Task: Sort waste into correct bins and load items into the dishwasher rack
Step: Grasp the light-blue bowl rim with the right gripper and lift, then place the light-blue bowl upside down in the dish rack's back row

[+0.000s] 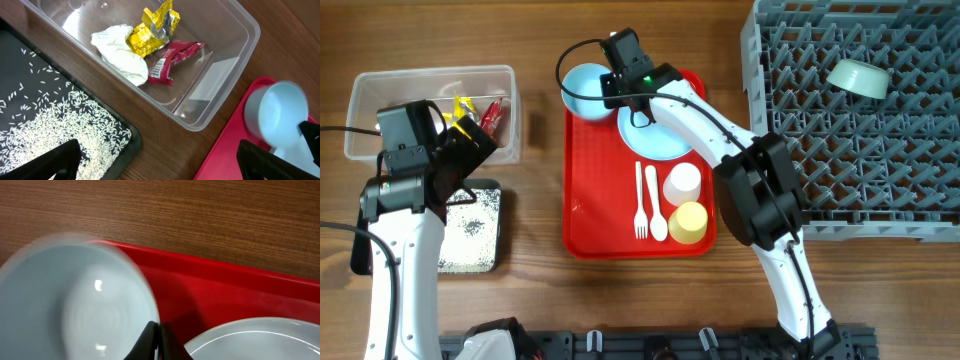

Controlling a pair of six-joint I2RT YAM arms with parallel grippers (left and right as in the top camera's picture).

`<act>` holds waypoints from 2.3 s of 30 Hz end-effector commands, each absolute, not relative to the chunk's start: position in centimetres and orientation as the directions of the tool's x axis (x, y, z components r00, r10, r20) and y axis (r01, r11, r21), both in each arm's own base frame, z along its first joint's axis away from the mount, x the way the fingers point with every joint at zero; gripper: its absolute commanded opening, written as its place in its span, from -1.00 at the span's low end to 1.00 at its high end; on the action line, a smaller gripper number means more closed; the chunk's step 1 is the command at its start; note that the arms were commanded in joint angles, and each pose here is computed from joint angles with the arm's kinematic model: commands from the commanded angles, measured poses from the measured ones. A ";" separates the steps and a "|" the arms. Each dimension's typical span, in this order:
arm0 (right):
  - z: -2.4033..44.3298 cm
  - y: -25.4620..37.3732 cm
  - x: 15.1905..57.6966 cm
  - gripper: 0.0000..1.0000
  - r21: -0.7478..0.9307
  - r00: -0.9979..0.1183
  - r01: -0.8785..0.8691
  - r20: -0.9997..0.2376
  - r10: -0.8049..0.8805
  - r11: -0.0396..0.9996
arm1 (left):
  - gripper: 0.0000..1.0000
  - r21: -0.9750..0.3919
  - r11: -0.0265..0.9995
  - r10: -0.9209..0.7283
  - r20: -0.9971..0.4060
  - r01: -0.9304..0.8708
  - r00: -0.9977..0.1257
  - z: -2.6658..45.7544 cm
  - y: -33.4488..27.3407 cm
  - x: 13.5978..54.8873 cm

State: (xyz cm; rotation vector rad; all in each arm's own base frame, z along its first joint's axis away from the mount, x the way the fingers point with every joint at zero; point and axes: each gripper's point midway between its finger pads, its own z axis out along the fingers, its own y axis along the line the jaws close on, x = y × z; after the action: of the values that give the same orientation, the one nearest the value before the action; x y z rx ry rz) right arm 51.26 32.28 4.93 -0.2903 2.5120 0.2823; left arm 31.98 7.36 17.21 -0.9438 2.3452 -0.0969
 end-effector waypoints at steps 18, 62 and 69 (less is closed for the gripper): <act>18.0 23.2 54.2 -0.91 0.122 -0.704 -0.163 -0.709 -0.029 0.979 | 1.00 -0.277 0.741 -0.649 -0.530 -0.612 -0.546 17.9 7.9 32.4; 29.7 -7.5 54.2 -0.91 -0.906 -0.846 0.253 -0.377 -0.377 0.339 | 1.00 -0.276 0.741 -0.649 -0.529 -0.612 -0.546 17.9 7.9 32.4; 24.9 -7.2 55.7 -0.91 -0.930 -0.876 0.171 -0.295 -0.382 0.325 | 1.00 -0.276 0.741 -0.649 -0.529 -0.612 -0.546 17.9 7.9 32.4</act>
State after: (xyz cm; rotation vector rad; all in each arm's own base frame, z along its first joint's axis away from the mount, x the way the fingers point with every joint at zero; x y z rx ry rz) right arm 54.84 -7.35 28.00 -0.1023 2.0853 -1.5225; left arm 32.13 7.45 17.33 -0.9419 2.3366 -0.0947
